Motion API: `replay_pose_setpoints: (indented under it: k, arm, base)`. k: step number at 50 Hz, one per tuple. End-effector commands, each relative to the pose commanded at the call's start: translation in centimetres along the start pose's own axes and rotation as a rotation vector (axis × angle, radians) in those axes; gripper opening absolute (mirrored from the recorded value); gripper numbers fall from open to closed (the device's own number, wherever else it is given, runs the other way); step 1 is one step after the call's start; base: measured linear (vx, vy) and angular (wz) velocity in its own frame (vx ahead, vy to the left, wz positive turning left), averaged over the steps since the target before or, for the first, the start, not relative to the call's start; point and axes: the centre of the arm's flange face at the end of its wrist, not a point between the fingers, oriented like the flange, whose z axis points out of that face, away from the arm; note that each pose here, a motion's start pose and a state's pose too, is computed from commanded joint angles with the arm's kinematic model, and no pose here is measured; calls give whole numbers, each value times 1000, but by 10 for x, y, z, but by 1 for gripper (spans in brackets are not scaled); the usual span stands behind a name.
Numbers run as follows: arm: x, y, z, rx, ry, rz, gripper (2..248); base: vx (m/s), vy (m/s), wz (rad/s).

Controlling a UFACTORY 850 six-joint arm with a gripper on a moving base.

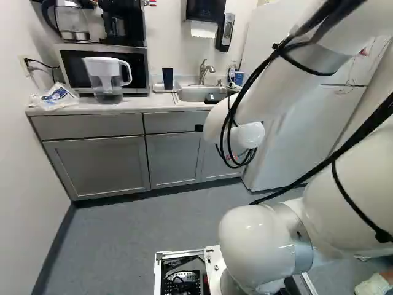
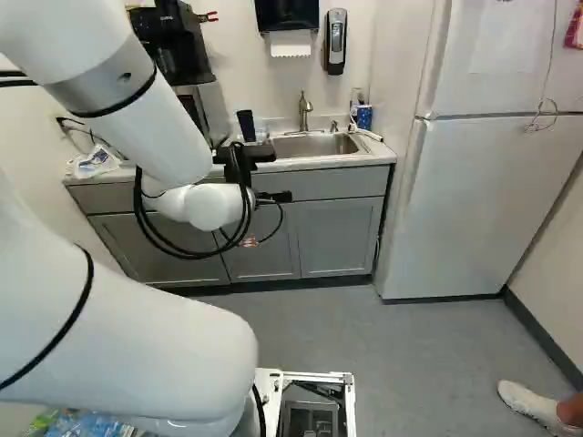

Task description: Rinse the cup and place it in the tray

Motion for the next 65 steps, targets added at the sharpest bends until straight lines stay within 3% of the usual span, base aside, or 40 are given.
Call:
replay_pose_setpoints:
  k: [32,65]
  arm:
    - [-42,3,-18,0,84,6,247]
    - [-59,4,-27,2,119,9,247]
  base:
    - [0,0,0]
    - [0,0,0]
